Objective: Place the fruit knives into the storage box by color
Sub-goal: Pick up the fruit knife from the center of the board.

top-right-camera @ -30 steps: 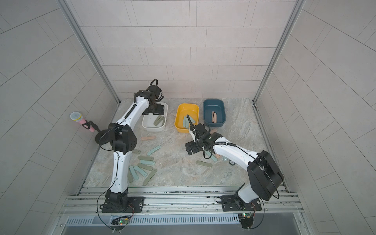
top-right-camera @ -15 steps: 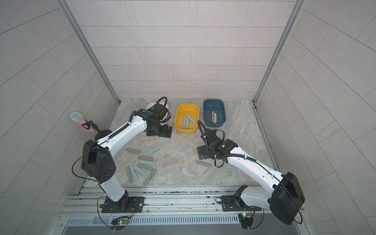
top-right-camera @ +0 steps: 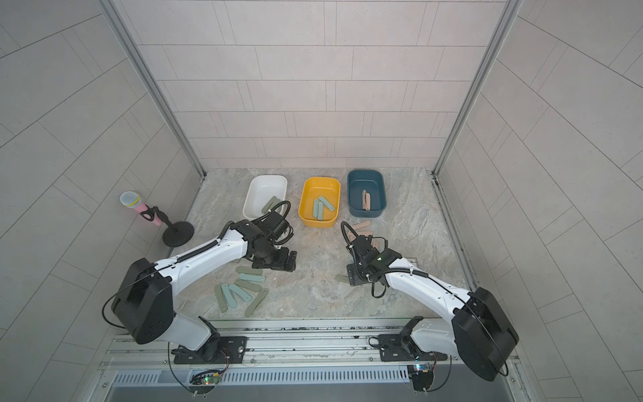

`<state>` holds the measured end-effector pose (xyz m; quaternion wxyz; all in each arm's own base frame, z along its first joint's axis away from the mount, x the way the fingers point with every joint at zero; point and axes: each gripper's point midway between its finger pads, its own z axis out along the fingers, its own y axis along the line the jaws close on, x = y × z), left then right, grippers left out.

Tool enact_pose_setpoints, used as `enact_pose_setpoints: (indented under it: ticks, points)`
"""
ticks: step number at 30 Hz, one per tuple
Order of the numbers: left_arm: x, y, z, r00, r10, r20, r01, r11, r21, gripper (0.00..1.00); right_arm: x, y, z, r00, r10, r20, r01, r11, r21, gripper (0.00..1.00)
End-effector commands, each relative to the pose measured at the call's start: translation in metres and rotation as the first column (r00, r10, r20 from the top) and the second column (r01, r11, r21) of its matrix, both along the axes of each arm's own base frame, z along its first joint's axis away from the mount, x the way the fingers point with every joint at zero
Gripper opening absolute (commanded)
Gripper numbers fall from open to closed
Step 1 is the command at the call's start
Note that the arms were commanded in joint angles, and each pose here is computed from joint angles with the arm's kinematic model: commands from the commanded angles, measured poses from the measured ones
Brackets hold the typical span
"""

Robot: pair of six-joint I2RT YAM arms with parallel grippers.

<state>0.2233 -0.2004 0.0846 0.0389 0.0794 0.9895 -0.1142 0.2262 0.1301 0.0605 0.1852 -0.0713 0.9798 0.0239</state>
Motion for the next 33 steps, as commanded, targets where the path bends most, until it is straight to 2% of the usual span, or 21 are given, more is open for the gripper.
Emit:
enact_pose_setpoints:
  ticks: [1,5,12,19,28,33]
  points:
    - [-0.007,-0.016,0.0,1.0,0.016,-0.003,-0.016,0.998,-0.058,1.0,0.003,0.011,-0.008,1.0,0.009,-0.004,-0.009,0.999,0.051,0.79]
    - [-0.02,-0.026,-0.01,1.0,0.001,-0.024,-0.003,0.998,-0.068,1.0,-0.002,0.017,-0.02,1.0,0.013,-0.017,-0.011,0.995,0.1,0.74]
    - [-0.03,-0.031,-0.021,0.999,-0.015,-0.053,0.011,0.998,-0.069,1.0,-0.019,0.018,-0.039,0.998,0.039,-0.045,-0.034,0.995,0.094,0.73]
    - [-0.051,-0.009,-0.037,0.994,-0.047,-0.097,0.048,0.999,-0.002,1.0,-0.027,0.034,-0.039,0.992,0.127,-0.028,-0.124,0.989,0.077,0.69]
    - [-0.05,-0.003,-0.036,0.997,-0.025,-0.077,0.026,1.0,0.014,1.0,-0.048,0.072,-0.044,0.97,0.242,-0.035,-0.238,0.966,0.098,0.56]
    - [-0.046,-0.006,-0.034,0.997,-0.009,-0.075,0.011,1.0,0.015,0.96,-0.063,0.099,-0.05,0.952,0.302,-0.05,-0.295,0.949,0.108,0.52]
